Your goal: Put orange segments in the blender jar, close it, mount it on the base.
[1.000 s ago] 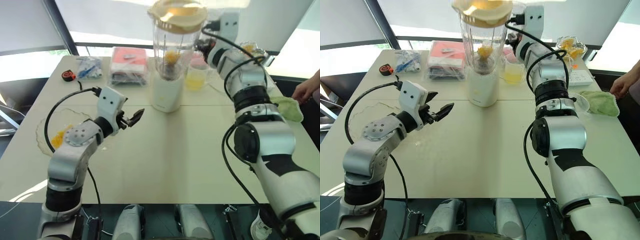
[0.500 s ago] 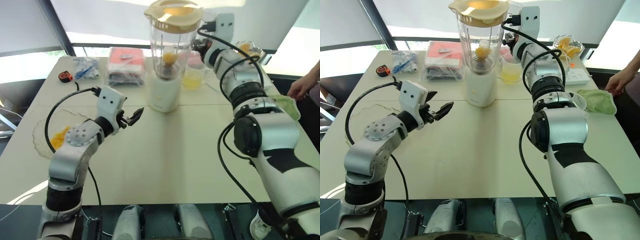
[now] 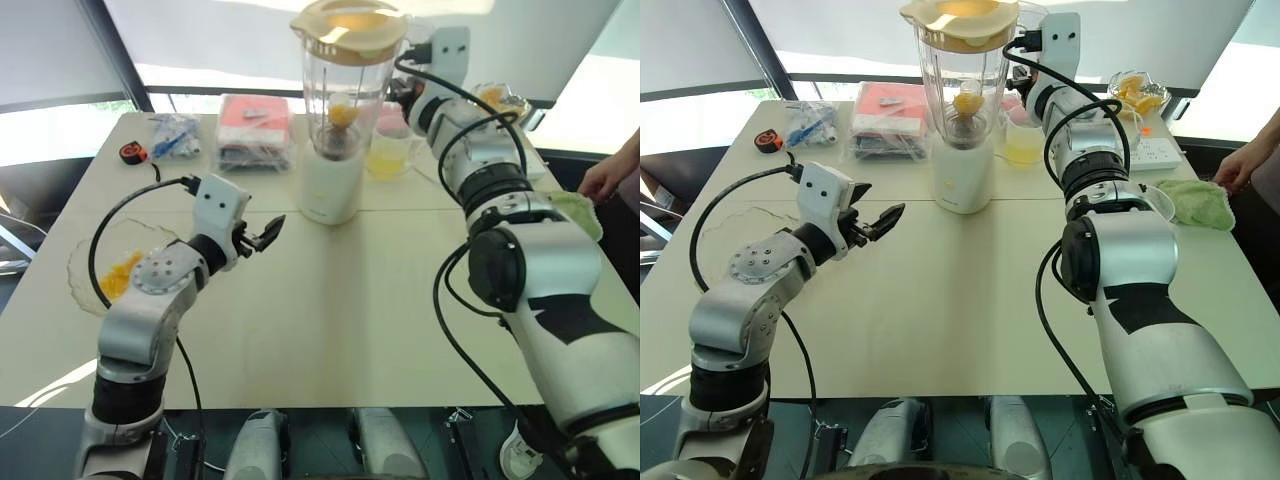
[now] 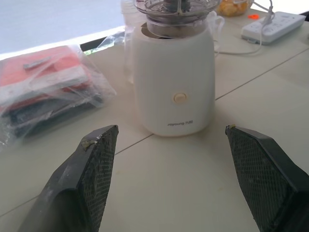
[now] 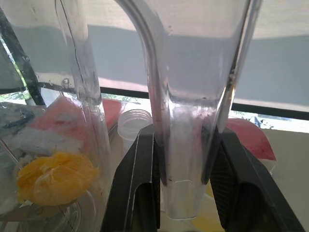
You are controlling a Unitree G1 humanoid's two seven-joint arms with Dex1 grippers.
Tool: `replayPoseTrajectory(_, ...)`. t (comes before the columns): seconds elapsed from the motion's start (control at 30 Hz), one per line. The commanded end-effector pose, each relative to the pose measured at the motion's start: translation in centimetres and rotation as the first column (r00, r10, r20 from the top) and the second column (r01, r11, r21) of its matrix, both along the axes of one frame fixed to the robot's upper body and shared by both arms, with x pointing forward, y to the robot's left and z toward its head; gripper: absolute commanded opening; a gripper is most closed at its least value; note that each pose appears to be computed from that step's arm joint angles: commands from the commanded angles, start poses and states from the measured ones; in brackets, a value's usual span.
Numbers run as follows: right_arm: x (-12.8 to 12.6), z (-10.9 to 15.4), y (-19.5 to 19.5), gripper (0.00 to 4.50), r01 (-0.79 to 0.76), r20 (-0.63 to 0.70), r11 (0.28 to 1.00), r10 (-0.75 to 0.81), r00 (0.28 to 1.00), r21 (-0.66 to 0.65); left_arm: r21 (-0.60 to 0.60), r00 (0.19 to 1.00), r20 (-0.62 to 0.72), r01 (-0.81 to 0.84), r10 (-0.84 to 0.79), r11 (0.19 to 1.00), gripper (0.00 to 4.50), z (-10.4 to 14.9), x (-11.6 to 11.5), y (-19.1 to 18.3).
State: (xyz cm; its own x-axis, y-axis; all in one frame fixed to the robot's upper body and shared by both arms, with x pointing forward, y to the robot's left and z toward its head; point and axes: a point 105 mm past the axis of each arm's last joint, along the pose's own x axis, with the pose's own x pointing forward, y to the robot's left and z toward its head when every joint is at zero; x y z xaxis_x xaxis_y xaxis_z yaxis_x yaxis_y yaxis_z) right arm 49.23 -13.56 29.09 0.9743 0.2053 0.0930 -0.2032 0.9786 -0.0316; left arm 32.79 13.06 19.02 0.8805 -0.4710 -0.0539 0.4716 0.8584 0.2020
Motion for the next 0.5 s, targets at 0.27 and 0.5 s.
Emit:
replayPoseTrajectory(0.27,-0.4,3.6,1.0,0.81,-0.008,0.118,1.000,0.008,0.993,0.004,-0.009,0.999,0.041,0.001,0.000,1.000,3.69,0.6,-0.3,-0.4)
replayPoseTrajectory(0.5,-0.5,4.0,1.2,0.81,-0.023,0.133,1.000,0.021,0.991,0.007,-0.009,0.999,0.034,0.003,-0.003,1.000,3.69,0.4,-0.4,-0.4)
